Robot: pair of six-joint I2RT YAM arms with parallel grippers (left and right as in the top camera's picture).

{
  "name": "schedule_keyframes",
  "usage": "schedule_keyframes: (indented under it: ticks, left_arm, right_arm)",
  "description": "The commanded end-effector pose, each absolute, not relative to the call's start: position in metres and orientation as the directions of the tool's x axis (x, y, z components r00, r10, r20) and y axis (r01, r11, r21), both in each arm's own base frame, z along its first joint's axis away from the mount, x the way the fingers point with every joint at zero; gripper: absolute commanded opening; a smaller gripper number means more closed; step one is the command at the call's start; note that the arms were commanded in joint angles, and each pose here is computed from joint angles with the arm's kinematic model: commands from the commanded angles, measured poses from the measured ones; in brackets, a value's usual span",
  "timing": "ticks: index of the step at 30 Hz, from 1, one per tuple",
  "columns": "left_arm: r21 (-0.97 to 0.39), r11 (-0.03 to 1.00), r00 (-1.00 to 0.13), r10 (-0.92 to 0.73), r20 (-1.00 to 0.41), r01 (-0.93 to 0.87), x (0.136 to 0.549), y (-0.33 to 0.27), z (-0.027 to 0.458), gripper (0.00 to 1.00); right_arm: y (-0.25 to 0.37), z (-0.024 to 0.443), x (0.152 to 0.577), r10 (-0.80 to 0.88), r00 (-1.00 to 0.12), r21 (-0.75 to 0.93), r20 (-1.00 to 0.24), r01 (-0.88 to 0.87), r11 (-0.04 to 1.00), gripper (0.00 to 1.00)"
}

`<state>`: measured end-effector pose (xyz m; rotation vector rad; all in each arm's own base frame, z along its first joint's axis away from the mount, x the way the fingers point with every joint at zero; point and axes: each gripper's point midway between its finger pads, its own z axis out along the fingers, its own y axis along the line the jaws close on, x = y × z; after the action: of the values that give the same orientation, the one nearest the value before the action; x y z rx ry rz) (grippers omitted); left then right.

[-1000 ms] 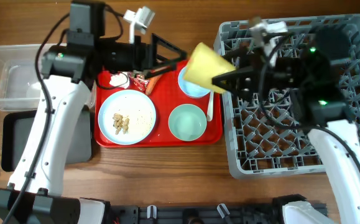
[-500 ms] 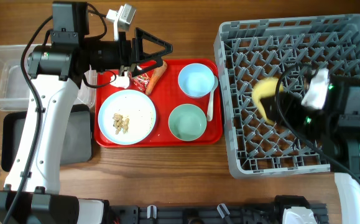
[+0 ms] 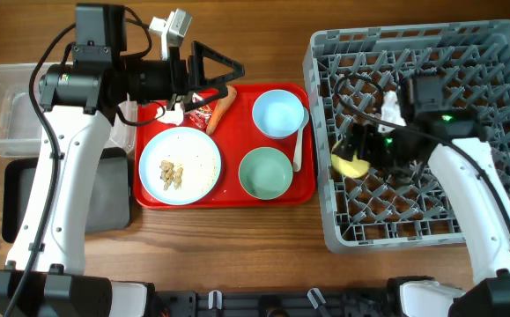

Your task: Sort waste into correct bins and load items into the dishwasher rack

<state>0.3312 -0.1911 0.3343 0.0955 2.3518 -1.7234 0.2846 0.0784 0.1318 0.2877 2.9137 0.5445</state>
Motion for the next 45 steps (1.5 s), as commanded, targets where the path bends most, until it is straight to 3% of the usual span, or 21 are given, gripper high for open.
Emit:
schedule_keyframes:
  ticks: [1,5,7,9,11,12,15,19,21,23,24,27,30,34,37,40,42,45]
  left_arm:
    - [-0.918,0.368,-0.974,-0.104,-0.201,0.15,0.332,-0.186,0.325,1.0]
    - [-0.895,0.43,-0.973,-0.134,-0.189,0.115,0.336,-0.18,0.314,1.0]
    - [-0.893,0.437,-0.968,-0.159,-0.194,0.107,0.34,-0.172,0.314,1.0]
    - [-0.847,0.529,-0.935,-0.277,-0.223,0.045,0.355,-0.135,0.307,1.0]
    - [-0.72,0.684,-0.862,-0.43,-0.267,-0.118,0.365,-0.081,0.287,1.0]
    - [-0.566,0.762,-0.778,-0.549,-0.305,-0.316,0.363,-0.031,0.269,1.0]
    - [-0.322,0.802,-0.718,-0.595,-0.36,-0.503,0.344,0.023,0.249,1.0]
    - [-0.288,0.802,-0.713,-0.597,-0.368,-0.523,0.341,0.03,0.247,1.0]
    - [-0.287,0.802,-0.713,-0.597,-0.368,-0.523,0.341,0.03,0.247,1.0]
    - [-0.287,0.802,-0.713,-0.597,-0.368,-0.523,0.341,0.03,0.247,1.0]
    - [-0.287,0.802,-0.713,-0.597,-0.368,-0.523,0.341,0.03,0.247,1.0]
    - [-0.287,0.802,-0.713,-0.597,-0.368,-0.523,0.341,0.03,0.247,1.0]
    - [-0.287,0.802,-0.713,-0.597,-0.368,-0.523,0.341,0.03,0.247,1.0]
    - [-0.287,0.802,-0.713,-0.597,-0.368,-0.523,0.341,0.03,0.247,1.0]
    - [-0.287,0.802,-0.713,-0.597,-0.368,-0.523,0.341,0.03,0.247,1.0]
    - [-0.287,0.802,-0.713,-0.597,-0.368,-0.523,0.341,0.03,0.247,1.0]
    - [-0.287,0.802,-0.713,-0.597,-0.368,-0.523,0.341,0.03,0.247,1.0]
    - [-0.287,0.802,-0.713,-0.597,-0.368,-0.523,0.341,0.03,0.247,1.0]
  right_arm:
    - [0.074,0.155,0.297,0.264,-0.943,0.364,-0.204,0.177,0.914,0.93]
    - [0.078,0.202,0.301,0.238,-0.913,0.399,-0.332,0.093,0.912,0.87]
    - [0.113,0.235,0.293,0.054,-0.884,0.474,-0.463,-0.196,0.858,0.84]
    - [0.153,0.239,0.274,-0.081,-0.869,0.461,-0.487,-0.335,0.822,0.77]
    - [0.169,0.212,0.267,-0.101,-0.906,0.381,-0.41,-0.271,0.884,0.71]
    - [0.179,0.19,0.264,-0.122,-0.925,0.309,-0.361,-0.242,0.92,0.68]
    - [0.196,0.126,0.268,-0.09,-0.966,0.128,-0.24,-0.124,0.984,0.57]
    - [0.204,0.077,0.279,-0.109,-0.981,0.069,-0.162,-0.121,0.99,0.54]
    - [0.204,0.05,0.282,-0.11,-0.987,0.031,-0.114,-0.114,0.993,0.47]
    - [0.204,0.024,0.282,-0.11,-0.992,0.004,-0.068,-0.11,0.994,0.36]
    - [0.203,0.016,0.282,-0.098,-0.994,-0.004,-0.052,-0.098,0.995,0.26]
    - [0.205,0.019,0.284,-0.093,-0.993,0.004,-0.066,-0.094,0.996,0.04]
    - [0.204,0.033,0.286,-0.091,-0.991,0.008,-0.099,-0.092,0.996,0.04]
    - [0.183,0.09,0.3,-0.071,-0.96,-0.05,-0.272,-0.06,0.997,0.04]
    - [0.133,0.187,0.321,-0.004,-0.812,-0.12,-0.583,0.082,0.989,0.04]
    - [0.062,0.262,0.333,0.088,-0.593,-0.152,-0.8,0.342,0.927,0.04]
    - [0.025,0.279,0.339,0.125,-0.51,-0.159,-0.851,0.476,0.865,0.04]
    - [-0.017,0.277,0.352,0.114,-0.504,-0.238,-0.856,0.581,0.778,0.04]
